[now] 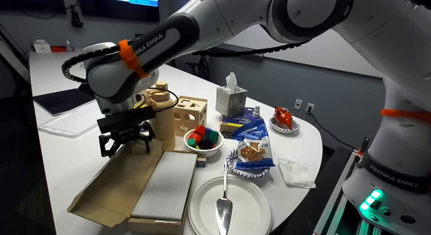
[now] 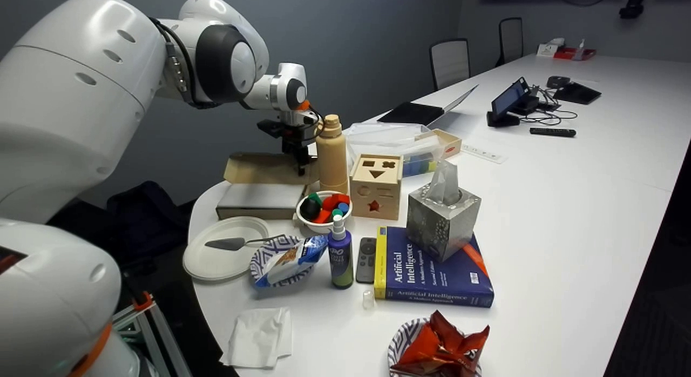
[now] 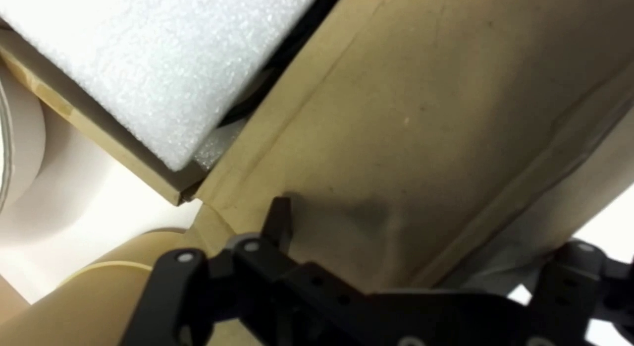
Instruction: Open the lid of the cardboard box
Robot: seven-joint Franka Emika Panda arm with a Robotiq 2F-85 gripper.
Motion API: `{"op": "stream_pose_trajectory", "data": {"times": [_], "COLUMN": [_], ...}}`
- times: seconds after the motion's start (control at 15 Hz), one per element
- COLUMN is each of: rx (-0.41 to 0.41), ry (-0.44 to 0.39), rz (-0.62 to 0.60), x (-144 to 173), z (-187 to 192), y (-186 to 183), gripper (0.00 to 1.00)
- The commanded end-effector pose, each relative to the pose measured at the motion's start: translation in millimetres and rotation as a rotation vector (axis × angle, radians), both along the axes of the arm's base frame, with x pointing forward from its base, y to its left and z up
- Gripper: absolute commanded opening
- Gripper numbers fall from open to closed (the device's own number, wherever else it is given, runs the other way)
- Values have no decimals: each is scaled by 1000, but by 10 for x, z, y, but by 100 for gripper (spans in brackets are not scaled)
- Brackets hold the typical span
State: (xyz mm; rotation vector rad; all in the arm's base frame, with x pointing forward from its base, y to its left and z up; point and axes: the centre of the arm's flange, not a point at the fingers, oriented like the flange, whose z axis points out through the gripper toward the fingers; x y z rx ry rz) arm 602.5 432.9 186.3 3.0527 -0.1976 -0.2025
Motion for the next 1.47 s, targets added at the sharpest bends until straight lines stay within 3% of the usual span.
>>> {"op": "stream_pose_trajectory", "data": {"times": [0.0,0.87,1.4], "rx": [47,145,62], "ry": [-32,-256,-344], "rz": [2,-13,-134], "x": [-89,-502,-909], "z": [225,975,1473], "y": [50,305,208], "gripper": [100,100,100]}}
